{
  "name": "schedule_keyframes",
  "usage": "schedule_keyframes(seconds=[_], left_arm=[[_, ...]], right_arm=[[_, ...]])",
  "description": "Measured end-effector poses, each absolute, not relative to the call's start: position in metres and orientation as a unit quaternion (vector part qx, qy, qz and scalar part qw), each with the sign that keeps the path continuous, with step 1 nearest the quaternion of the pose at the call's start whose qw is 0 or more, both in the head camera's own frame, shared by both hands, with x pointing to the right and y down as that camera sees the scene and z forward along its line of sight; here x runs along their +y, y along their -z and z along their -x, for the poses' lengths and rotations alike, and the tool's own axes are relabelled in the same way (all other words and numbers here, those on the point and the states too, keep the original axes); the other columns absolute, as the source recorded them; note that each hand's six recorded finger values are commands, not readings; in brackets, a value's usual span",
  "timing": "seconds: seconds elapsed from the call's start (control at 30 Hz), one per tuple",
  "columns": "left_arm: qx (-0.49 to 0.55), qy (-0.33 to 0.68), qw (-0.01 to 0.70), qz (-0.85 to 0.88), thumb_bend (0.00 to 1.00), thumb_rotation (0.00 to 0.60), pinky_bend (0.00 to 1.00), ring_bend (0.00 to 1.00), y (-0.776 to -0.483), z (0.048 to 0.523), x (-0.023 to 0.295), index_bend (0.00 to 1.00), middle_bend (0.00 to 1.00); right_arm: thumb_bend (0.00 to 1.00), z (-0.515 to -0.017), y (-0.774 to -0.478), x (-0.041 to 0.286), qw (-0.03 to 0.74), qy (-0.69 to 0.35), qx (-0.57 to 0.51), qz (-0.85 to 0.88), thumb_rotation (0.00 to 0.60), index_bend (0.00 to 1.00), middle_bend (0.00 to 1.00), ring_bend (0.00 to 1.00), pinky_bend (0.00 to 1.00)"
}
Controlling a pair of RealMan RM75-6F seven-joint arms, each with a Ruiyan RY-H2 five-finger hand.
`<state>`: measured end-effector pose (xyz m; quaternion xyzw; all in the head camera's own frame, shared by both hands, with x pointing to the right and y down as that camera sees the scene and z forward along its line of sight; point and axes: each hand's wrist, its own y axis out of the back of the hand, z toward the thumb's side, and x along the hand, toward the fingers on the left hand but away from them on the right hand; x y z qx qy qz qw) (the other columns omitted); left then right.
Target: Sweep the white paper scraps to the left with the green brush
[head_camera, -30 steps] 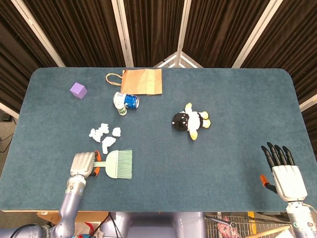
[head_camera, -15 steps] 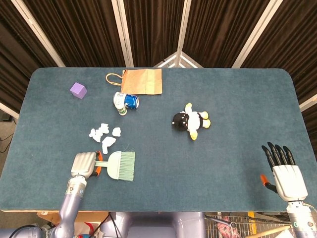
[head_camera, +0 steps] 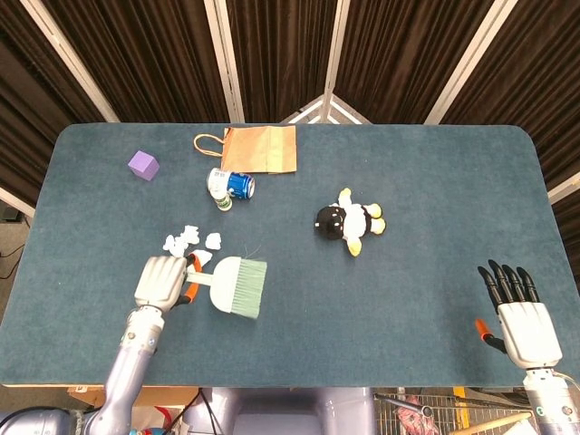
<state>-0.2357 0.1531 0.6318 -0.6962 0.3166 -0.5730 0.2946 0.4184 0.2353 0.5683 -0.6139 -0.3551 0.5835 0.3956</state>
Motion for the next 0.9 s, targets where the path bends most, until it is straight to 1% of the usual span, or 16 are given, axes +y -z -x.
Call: schedule_keyframes(seconds=[0.13,0.37,0.53,0.73,0.83,0.9], left_arm=[[0.308,0.584,0.313,0.683,0.73,0.600,1.00,1.00,-0.637,0.226,0.136,0.78,1.00],[0.291,0.609,0.344,0.653,0.73,0.600,1.00,1.00,-0.655,0.216,0.105,0.78,1.00],[0.278,0.627,0.347,0.640,0.73,0.600,1.00,1.00,-0.670,0.220,0.097,0.78,1.00],[0.258,0.657,0.358,0.611,0.73,0.600,1.00,1.00,-0.688,0.253,0.099,0.78,1.00],[0.267,0.670,0.358,0.593,0.74,0.600,1.00,1.00,-0.686,0.280,0.096,0.78,1.00],[0.277,0.687,0.360,0.566,0.73,0.600,1.00,1.00,-0.678,0.314,0.089,0.78,1.00]], right_arm=[[0.32,-0.421,-0.569,0.234,0.390,-0.586,-0.359,0.613,0.600,0.00,0.00,0.00,0.01],[0.32,-0.424,-0.570,0.233,0.380,-0.588,-0.364,0.614,0.600,0.00,0.00,0.00,0.01],[0.32,-0.422,-0.572,0.234,0.377,-0.587,-0.363,0.617,0.600,0.00,0.00,0.00,0.01],[0.32,-0.421,-0.571,0.235,0.380,-0.587,-0.360,0.617,0.600,0.00,0.00,0.00,0.01],[0.32,-0.419,-0.570,0.235,0.384,-0.586,-0.358,0.618,0.600,0.00,0.00,0.00,0.01],[0.32,-0.419,-0.569,0.236,0.384,-0.585,-0.359,0.618,0.600,0.00,0.00,0.00,0.01]])
